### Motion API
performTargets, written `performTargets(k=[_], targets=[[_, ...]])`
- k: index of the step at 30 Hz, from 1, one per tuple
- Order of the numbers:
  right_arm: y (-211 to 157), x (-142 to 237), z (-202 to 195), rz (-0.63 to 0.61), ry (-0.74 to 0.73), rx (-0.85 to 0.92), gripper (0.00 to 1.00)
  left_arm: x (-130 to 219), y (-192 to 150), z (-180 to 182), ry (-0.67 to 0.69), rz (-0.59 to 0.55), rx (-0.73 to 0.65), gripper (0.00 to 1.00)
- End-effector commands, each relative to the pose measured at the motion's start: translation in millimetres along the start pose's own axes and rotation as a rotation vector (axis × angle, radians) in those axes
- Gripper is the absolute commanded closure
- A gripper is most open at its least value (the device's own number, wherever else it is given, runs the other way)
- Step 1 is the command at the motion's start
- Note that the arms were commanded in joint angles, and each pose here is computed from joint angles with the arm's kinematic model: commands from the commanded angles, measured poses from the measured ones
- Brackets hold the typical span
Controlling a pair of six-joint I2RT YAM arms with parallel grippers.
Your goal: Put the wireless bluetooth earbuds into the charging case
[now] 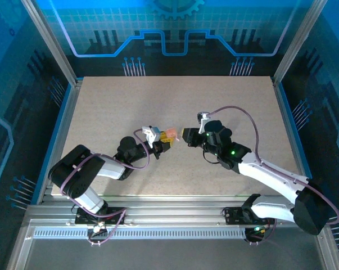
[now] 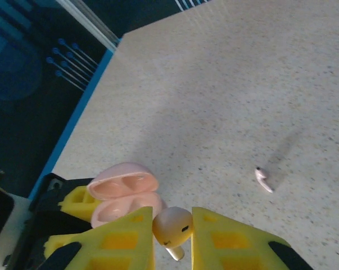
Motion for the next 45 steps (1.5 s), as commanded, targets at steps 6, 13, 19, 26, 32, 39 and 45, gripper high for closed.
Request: performTargets(k=[6, 13, 19, 26, 32, 39, 45], targets=[[9.9, -6.3, 38.6, -0.085, 0.174, 0.073, 0.8, -2.2, 15.6, -5.3, -0.034, -0.071, -0.056, 0.85], [7.8, -14.0, 48.0, -0.075, 0.205, 0.091, 0.8, -1.4, 21.6, -4.7, -0.025, -0.089, -0.045, 0.86], [3.0, -18.1, 48.6, -0.059, 0.214, 0.091, 0.8, -2.4, 25.1, -4.9, -0.032, -0.098, -0.026, 0.85], [-2.9, -23.2, 46.1, -0.043, 0.203, 0.088, 0.8, -1.9, 30.5, -5.5, -0.034, -0.113, -0.016, 0.86], [-7.9, -24.6, 41.2, -0.032, 0.185, 0.087, 0.8, -0.1, 34.9, -5.4, -0.025, -0.126, -0.018, 0.85], [-7.9, -17.4, 40.0, -0.042, 0.18, 0.093, 0.8, 0.7, 36.0, -4.4, -0.013, -0.13, -0.021, 0.85], [-11.1, -15.7, 35.1, -0.031, 0.159, 0.096, 0.8, 1.0, 37.8, -4.6, -0.011, -0.135, -0.032, 0.85]])
Point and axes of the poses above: each hand's point on the last joint's axis, 136 mm out from that joint toward the fingers, its own x axis back along the fingers, its own z axis along the line the jaws close on, y = z × x, the point moved 7 cm from there along x, back along the fingers, and after that the axes turned 5 degrees about -x, right-handed, at the moved point
